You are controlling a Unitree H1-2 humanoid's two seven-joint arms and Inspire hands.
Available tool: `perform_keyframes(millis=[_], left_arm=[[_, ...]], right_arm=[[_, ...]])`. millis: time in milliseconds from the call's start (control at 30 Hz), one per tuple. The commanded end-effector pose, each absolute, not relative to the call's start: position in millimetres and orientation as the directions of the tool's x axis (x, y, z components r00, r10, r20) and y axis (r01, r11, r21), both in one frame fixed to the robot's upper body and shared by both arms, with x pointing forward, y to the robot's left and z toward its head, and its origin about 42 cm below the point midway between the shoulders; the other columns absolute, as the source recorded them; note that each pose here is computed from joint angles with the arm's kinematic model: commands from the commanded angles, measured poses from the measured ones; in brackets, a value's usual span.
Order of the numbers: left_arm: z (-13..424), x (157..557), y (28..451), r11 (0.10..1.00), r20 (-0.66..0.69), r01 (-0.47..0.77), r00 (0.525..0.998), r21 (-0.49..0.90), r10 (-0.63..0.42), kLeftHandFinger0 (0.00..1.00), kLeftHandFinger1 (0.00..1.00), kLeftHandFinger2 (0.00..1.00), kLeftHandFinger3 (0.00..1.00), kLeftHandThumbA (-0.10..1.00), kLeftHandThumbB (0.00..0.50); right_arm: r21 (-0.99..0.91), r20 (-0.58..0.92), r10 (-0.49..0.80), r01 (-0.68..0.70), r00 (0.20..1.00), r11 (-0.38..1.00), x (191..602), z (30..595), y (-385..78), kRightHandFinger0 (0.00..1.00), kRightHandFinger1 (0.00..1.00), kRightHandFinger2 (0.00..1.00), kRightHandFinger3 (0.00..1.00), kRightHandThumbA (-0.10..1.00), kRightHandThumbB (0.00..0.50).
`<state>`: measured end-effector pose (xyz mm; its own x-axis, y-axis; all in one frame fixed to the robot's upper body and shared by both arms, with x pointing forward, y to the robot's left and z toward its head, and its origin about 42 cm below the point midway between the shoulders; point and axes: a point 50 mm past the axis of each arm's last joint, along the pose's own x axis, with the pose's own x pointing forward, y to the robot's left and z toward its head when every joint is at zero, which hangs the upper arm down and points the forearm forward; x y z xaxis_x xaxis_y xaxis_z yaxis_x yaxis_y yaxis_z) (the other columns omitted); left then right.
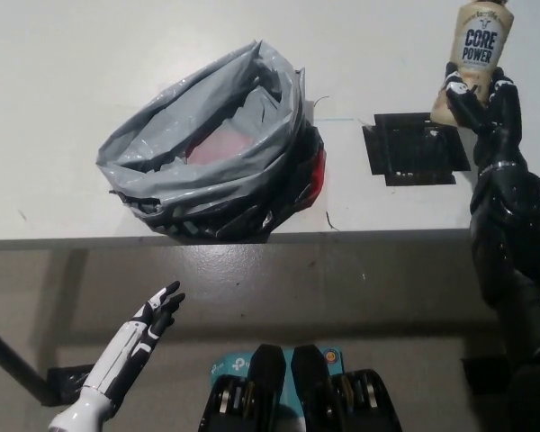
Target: Use the right hand to pick up a bottle of protein shake and place it into a plastic bag on the left side
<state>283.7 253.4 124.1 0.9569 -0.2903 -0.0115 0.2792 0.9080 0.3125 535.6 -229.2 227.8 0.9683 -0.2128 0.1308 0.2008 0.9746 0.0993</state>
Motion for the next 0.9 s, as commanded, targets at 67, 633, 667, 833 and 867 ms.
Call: perform_keyframes(millis=[67,633,667,833,867], left_arm=[[136,286,260,0.894,0.013,0.285,0.951,0.345,-0.308,1.0,1.0,1.0,1.0,1.0,0.186],[137,287,256,0.895,0.009,0.303,0.946,0.326,-0.323,1.0,1.0,1.0,1.0,1.0,0.162],[137,288,256,0.894,0.012,0.303,0.946,0.33,-0.325,1.0,1.0,1.0,1.0,1.0,0.16],[141,289,254,0.888,0.014,0.307,0.943,0.343,-0.332,1.0,1.0,1.0,1.0,1.0,0.207],[141,290,254,0.886,0.011,0.311,0.942,0.345,-0.335,1.0,1.0,1.0,1.0,1.0,0.209]], right_arm=[[-0.102,0.44,-0.094,0.154,0.893,0.983,536,302,-211,0.0,0.15,0.41,0.18,0.19,0.213],[-0.743,0.583,0.513,0.158,0.63,0.65,523,415,-31,0.0,0.18,0.41,0.45,0.15,0.251],[-0.757,0.576,0.524,0.166,0.627,0.632,523,414,-25,0.0,0.17,0.42,0.45,0.16,0.258],[-0.849,0.514,0.625,0.242,0.587,0.47,523,404,10,0.0,0.19,0.48,0.54,0.11,0.273],[-0.86,0.504,0.64,0.265,0.58,0.437,524,399,14,0.0,0.12,0.39,0.46,0.11,0.274]])
